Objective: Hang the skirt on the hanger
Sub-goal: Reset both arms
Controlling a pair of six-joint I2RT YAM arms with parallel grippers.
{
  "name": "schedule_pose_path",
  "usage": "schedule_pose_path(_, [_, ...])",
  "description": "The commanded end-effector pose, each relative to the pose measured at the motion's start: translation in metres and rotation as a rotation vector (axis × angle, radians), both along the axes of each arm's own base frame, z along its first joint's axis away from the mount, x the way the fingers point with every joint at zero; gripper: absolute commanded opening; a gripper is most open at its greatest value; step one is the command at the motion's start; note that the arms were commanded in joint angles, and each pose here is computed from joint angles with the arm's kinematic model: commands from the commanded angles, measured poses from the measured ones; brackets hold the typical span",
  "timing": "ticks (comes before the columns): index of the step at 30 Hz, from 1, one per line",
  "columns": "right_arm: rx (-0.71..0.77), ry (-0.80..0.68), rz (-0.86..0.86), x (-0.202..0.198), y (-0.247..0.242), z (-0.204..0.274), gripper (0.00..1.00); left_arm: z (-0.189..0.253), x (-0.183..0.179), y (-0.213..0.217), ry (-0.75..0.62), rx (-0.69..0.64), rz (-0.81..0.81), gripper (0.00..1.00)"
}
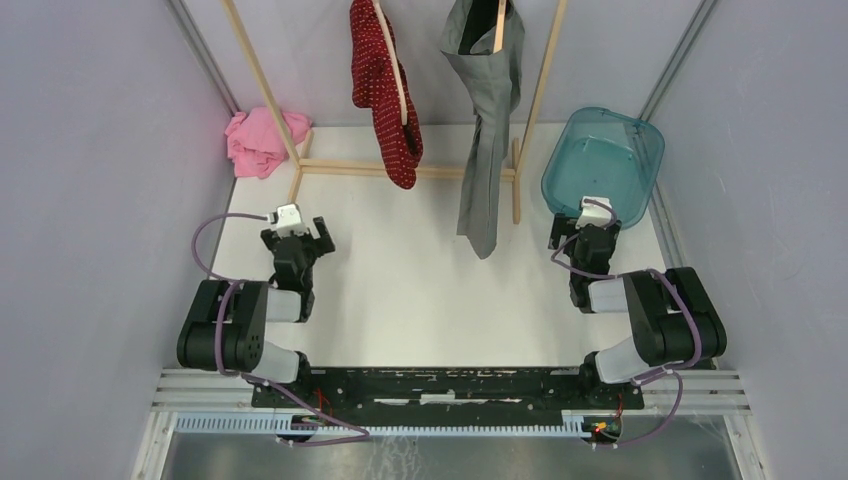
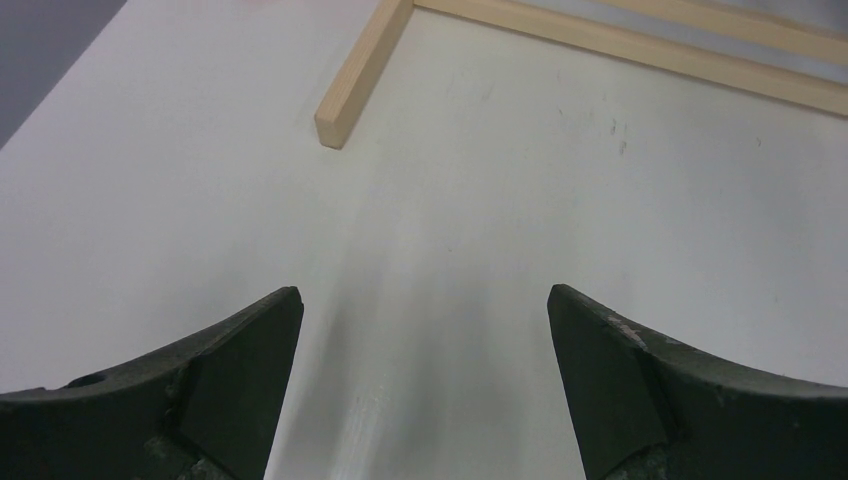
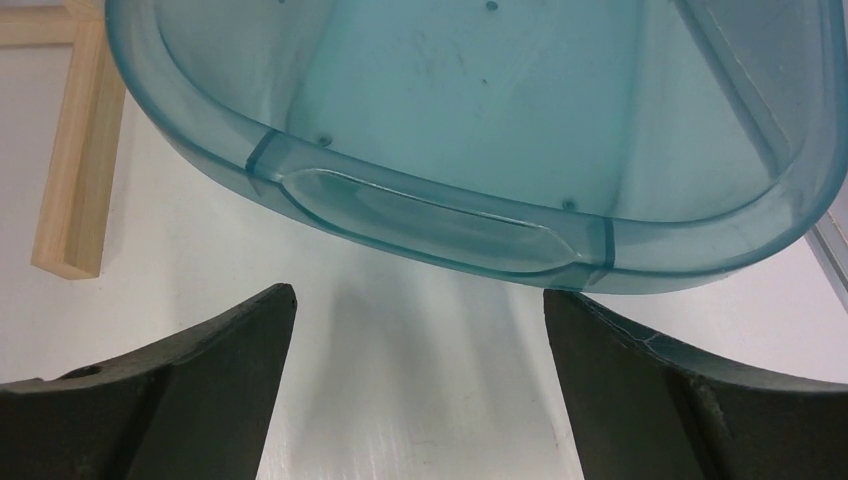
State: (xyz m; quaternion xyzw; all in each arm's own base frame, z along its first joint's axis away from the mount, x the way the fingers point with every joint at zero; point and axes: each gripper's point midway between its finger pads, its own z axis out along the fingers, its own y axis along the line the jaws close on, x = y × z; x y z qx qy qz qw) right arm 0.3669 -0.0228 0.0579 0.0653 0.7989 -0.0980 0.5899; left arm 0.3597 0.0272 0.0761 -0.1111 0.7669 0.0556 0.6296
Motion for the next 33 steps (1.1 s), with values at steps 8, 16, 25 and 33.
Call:
schedule_pose_path(8, [-0.004, -0.030, -0.002, 0.014, 0.002, 0.014, 1.00, 0.015, 0.017, -0.021, -0.082, 0.077, -0.161, 0.99])
schedule_pose_path(16, [-0.004, -0.031, -0.003, 0.014, 0.001, 0.015, 1.00, 0.016, 0.014, -0.009, -0.092, 0.062, -0.084, 0.99])
schedule_pose_path(25, [-0.004, -0.030, -0.004, 0.014, 0.001, 0.015, 1.00, 0.016, 0.013, -0.010, -0.095, 0.061, -0.086, 0.99])
schedule_pose_path(33, [-0.005, -0.029, -0.003, 0.014, 0.001, 0.014, 1.00, 0.016, 0.013, -0.010, -0.095, 0.062, -0.089, 0.99])
